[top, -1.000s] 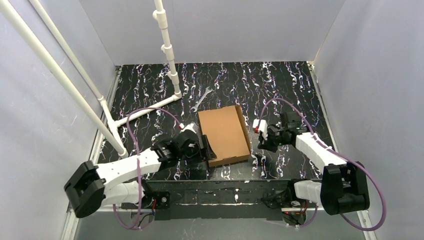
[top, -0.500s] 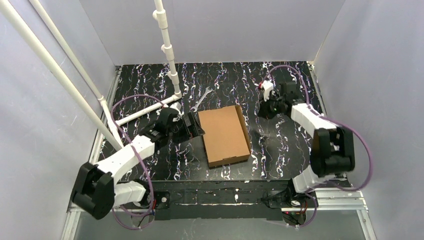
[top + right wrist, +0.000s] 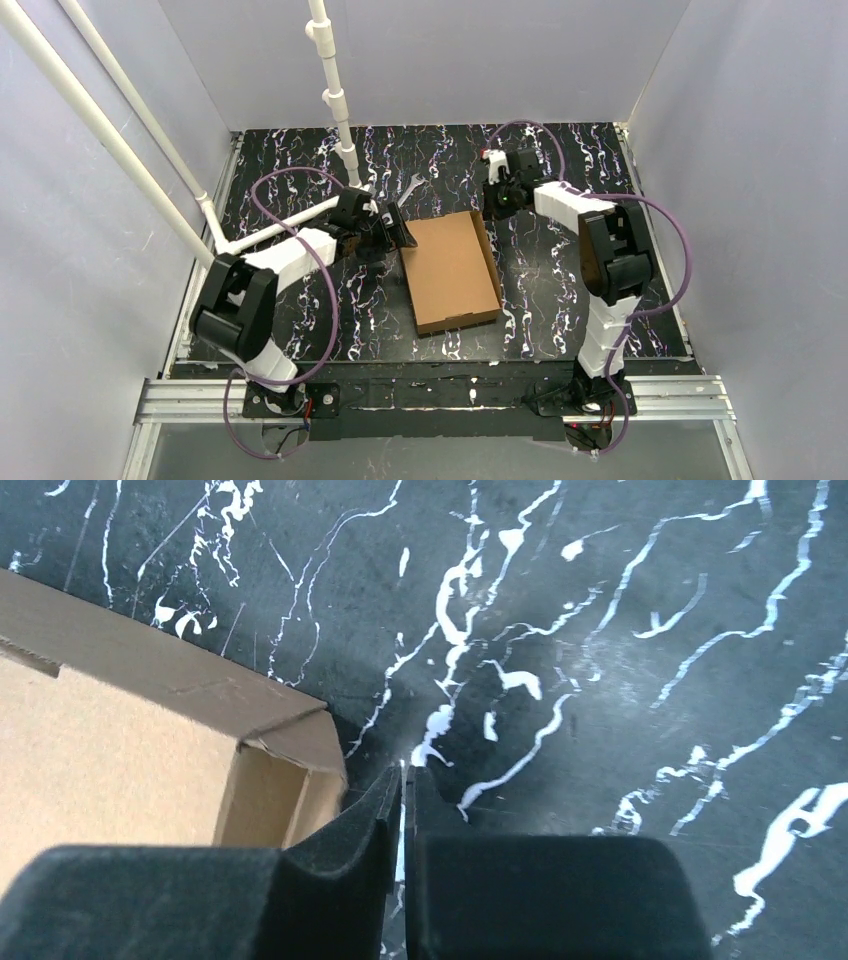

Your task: Fold the paper box

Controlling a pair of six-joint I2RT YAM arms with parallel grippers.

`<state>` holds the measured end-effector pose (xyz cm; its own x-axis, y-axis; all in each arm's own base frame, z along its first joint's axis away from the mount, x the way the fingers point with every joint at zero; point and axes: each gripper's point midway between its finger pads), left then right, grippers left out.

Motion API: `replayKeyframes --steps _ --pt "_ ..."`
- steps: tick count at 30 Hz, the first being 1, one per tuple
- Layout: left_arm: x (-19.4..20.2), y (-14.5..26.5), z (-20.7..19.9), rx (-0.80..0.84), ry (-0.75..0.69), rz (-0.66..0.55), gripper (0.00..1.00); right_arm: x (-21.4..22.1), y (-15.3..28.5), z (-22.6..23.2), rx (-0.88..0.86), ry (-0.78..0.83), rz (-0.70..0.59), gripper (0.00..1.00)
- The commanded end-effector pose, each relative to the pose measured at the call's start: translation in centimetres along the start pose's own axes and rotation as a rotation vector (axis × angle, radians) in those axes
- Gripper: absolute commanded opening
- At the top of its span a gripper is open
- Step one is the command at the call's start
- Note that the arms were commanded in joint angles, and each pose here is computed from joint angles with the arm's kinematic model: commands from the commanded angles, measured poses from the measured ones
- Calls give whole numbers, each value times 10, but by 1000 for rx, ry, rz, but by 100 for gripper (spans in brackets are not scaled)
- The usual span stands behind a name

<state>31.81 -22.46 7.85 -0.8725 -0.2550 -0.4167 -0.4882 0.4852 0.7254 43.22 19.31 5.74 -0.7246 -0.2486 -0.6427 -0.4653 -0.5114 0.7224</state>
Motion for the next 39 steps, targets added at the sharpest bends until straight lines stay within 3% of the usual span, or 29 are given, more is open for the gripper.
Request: replayKeyframes --steps 1,3,10,13,16,19,27,30,35,39 --pt "-23 -10 -15 42 -27 -24 93 -14 -12 -2 89 0 -24 13" --pt "-27 -20 -16 47 -24 -15 89 -10 -19 4 74 -4 -9 12" --pt "-15 -48 -31 152 3 103 56 -7 -25 82 -127 125 14 8" --pt "-7 -48 -35 169 10 124 52 -5 -28 102 -116 176 27 8" --pt "-3 -44 -34 154 7 125 53 -1 -33 98 -53 199 41 9" --pt "-3 -36 -23 80 9 119 56 -3 -27 63 96 206 30 14" --pt "-4 5 -25 85 4 63 73 -15 40 8 253 229 -80 23" --pt "1 24 -26 94 -1 45 77 -6 62 9 198 220 -106 27" --pt "19 57 -32 151 5 24 77 36 98 41 -94 322 -79 41" --pt "47 80 -37 187 -17 25 76 66 124 50 -186 408 -87 41"
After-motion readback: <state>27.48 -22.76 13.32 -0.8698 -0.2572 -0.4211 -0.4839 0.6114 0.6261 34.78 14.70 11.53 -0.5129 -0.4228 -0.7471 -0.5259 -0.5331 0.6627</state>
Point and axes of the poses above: each gripper's point midway between its finger pads, its own y axis back along the fingers, its own z axis along the line the jaws close on, x = y × z, and after that the axes turned 3 degrees about -y, right-handed
